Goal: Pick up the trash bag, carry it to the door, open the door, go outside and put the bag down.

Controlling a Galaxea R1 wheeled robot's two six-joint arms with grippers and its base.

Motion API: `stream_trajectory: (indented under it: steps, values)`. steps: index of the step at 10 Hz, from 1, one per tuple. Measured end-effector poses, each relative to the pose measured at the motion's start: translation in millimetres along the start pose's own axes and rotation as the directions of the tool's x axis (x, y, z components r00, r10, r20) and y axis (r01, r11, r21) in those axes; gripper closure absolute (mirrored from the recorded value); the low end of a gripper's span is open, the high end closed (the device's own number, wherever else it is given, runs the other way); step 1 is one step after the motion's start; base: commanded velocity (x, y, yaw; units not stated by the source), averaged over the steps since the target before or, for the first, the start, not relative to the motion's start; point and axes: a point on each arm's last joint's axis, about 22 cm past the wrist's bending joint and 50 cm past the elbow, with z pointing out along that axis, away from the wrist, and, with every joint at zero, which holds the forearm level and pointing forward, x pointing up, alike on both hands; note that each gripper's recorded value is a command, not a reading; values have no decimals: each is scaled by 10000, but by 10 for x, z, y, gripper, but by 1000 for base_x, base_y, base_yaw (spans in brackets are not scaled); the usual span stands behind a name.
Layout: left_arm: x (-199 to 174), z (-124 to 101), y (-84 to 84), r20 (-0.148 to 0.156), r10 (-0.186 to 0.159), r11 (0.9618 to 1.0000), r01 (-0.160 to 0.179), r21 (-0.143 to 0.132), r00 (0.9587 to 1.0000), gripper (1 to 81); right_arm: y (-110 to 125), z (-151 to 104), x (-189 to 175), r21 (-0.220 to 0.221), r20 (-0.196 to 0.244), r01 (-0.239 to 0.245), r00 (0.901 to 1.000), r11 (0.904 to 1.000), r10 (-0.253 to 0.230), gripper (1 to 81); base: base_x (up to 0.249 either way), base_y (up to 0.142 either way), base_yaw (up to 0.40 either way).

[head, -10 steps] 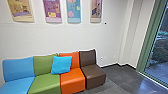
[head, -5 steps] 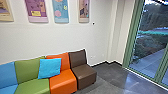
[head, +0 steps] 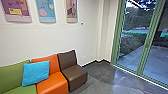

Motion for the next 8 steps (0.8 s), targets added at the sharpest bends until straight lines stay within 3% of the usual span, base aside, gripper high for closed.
stream_trajectory:
  steps: [8]
  values:
    - [1, -4, -19, -5, -5, 10000, 5, 41, 10000, 811, 8, 9, 4, -70, -3, 26, 10000, 10000, -26, 10, 0, 0, -339]
